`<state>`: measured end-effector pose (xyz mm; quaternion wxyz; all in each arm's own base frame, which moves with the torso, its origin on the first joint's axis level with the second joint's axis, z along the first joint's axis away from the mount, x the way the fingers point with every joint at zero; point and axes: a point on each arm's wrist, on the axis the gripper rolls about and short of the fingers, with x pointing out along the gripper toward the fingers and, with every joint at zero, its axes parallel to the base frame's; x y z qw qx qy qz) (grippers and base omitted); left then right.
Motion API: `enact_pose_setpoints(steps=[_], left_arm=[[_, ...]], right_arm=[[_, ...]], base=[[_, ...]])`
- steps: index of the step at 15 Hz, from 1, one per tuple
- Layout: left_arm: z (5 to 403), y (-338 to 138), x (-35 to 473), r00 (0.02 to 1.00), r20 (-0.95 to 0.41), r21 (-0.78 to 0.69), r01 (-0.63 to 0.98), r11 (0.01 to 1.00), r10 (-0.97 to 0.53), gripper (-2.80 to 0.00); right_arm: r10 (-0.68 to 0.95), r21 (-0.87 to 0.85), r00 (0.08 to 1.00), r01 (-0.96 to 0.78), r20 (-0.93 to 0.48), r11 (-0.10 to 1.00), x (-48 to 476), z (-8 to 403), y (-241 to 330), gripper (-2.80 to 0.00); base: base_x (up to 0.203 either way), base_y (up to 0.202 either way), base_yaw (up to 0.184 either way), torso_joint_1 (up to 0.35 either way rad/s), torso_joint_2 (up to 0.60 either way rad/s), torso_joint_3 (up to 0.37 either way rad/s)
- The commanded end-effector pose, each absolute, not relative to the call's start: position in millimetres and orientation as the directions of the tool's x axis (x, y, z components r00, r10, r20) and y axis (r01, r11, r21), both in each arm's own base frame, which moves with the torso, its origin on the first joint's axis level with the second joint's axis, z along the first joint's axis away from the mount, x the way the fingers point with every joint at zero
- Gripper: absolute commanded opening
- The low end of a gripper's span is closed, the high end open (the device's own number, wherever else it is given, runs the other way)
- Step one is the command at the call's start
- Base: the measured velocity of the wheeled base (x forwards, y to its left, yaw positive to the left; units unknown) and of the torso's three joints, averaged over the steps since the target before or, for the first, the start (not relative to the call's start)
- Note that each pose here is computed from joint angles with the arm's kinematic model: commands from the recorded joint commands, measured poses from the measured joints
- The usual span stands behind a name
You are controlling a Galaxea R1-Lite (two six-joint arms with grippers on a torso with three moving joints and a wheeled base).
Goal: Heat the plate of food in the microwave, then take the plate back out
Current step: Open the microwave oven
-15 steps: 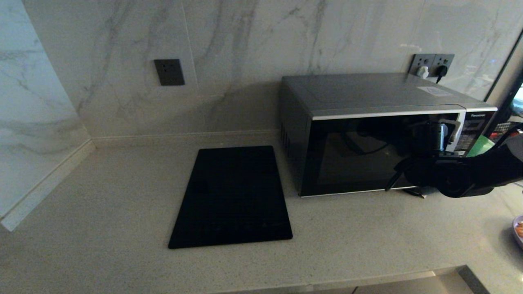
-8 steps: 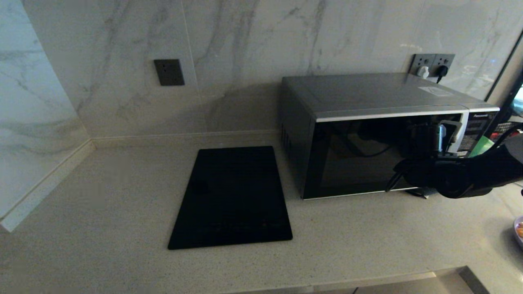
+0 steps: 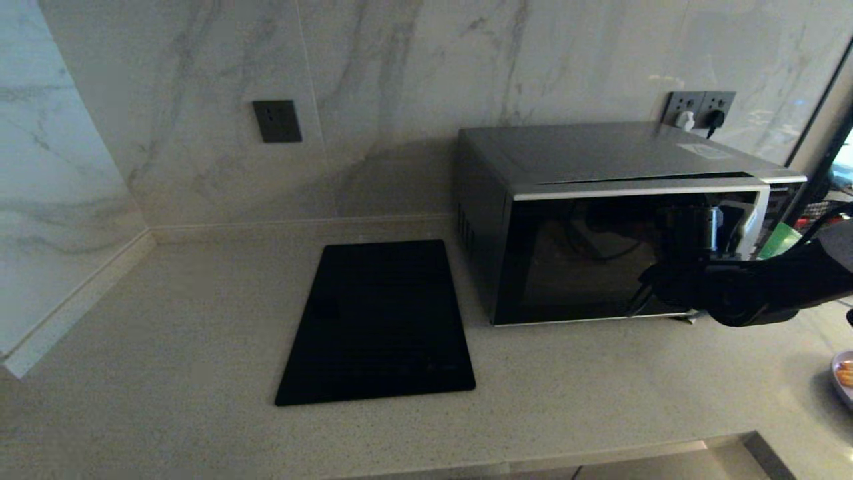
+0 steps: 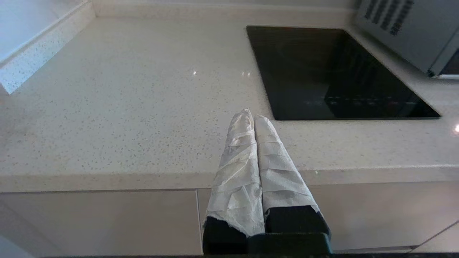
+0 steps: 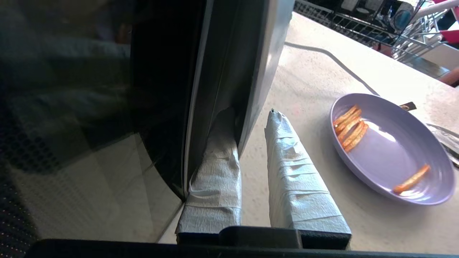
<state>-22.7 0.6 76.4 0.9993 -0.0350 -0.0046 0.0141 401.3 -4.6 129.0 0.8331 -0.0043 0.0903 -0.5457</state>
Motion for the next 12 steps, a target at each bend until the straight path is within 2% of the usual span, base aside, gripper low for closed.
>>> enact_pose_setpoints(steps=[1, 12], left_arm=[[76, 1, -23, 1.000, 0.006, -0.071, -0.029, 0.997, 0.029, -2.80], [76, 1, -23, 1.000, 0.008, -0.071, -0.029, 0.997, 0.029, -2.80]], right_arm=[[-0.913, -0.095, 0.384, 0.913, -0.138, 0.398, 401, 129, 0, -2.80], [-0.886, -0.101, 0.439, 0.885, -0.149, 0.455, 369, 137, 20, -2.80]], base=[[0.000, 0.000, 0.000, 0.000, 0.00, 0.000], [0.000, 0.000, 0.000, 0.000, 0.00, 0.000]])
